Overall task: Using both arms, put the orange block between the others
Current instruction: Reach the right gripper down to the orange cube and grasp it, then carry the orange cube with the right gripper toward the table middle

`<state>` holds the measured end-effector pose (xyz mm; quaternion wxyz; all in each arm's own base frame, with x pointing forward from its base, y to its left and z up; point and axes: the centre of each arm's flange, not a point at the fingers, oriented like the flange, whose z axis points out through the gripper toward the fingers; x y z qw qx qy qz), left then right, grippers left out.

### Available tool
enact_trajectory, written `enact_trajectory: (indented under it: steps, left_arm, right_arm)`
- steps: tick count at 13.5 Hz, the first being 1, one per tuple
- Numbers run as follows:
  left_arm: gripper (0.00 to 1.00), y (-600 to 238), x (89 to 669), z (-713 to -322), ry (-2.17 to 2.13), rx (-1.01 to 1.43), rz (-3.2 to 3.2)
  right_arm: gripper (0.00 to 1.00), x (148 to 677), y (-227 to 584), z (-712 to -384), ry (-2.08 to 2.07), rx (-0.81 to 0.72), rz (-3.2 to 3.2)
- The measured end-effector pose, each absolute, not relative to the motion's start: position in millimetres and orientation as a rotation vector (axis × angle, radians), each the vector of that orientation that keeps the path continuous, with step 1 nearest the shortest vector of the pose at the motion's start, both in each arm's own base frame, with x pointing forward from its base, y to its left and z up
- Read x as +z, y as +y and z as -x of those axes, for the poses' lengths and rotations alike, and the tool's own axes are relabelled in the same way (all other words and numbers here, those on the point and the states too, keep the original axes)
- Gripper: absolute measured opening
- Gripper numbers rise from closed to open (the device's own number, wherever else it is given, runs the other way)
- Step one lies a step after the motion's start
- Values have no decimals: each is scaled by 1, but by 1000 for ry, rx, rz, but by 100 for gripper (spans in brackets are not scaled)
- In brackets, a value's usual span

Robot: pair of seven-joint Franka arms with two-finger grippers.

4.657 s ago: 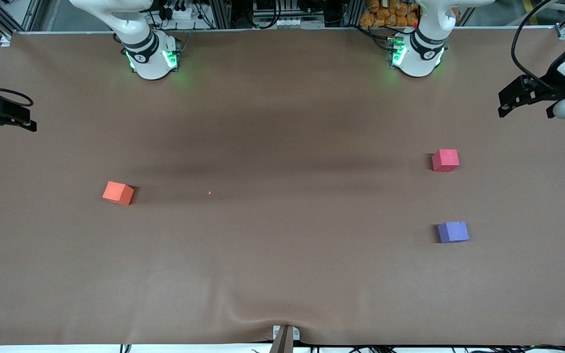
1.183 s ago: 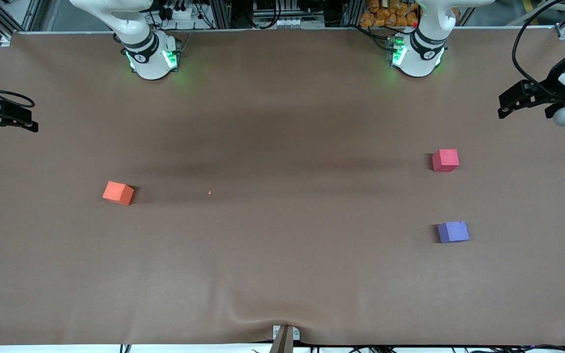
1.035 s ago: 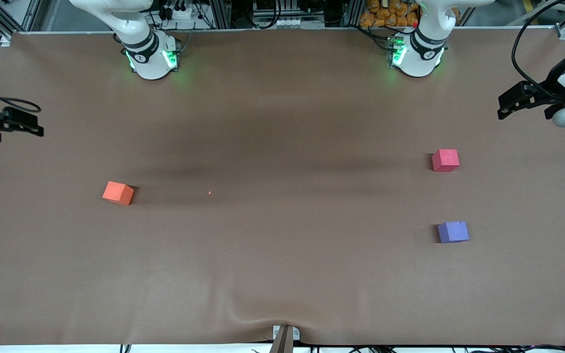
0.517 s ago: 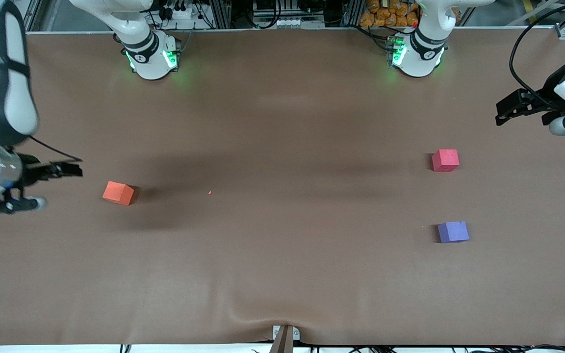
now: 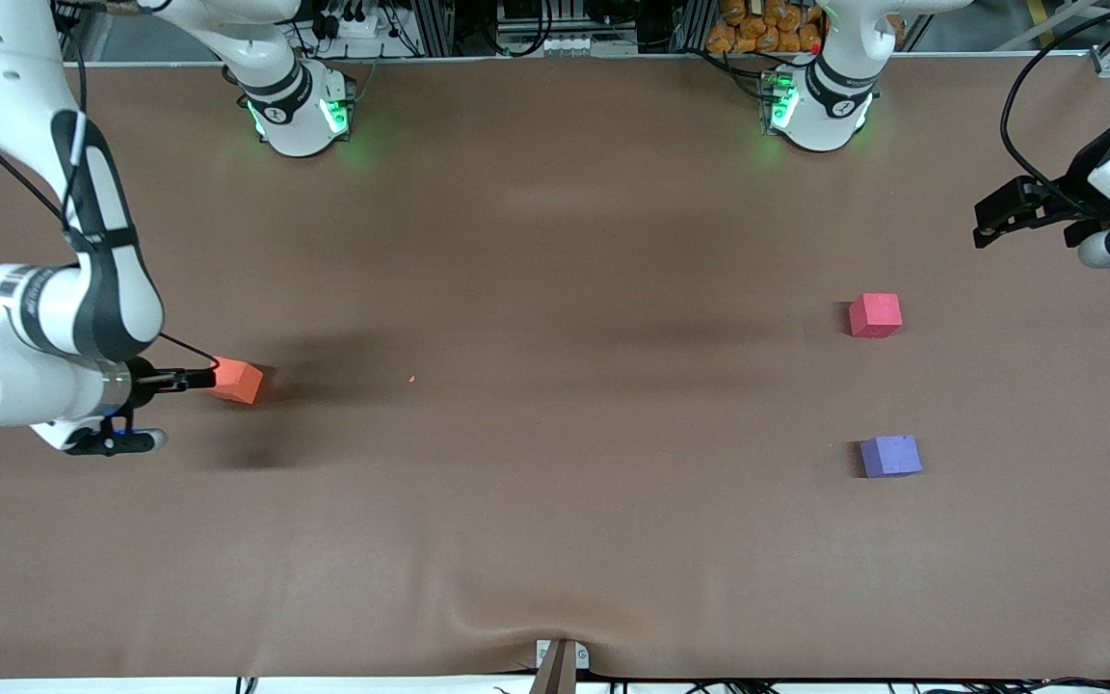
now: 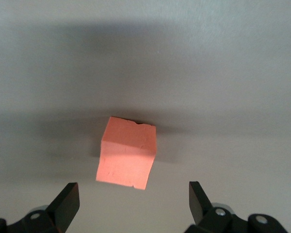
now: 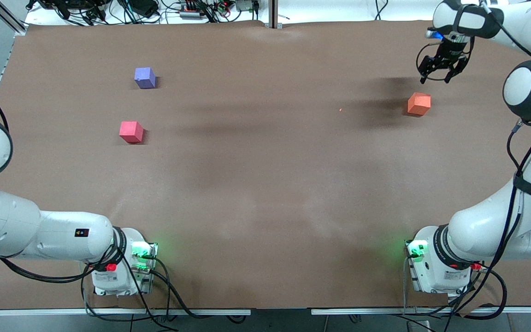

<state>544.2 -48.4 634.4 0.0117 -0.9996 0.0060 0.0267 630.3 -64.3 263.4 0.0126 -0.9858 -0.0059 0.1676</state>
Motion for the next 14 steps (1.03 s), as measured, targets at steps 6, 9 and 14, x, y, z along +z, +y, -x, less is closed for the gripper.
enact_trajectory:
  steps: [6,9,14]
  left_arm:
    - [100,-49,634,-544,19,86,3117]
    - [100,-49,630,-544,19,96,3116]
    - [100,-46,630,-545,13,98,3116]
  right_arm:
    - [100,226,-59,-629,112,552,3008]
    - [100,215,-61,-629,118,562,3008]
    - [100,199,-65,-626,132,590,3002]
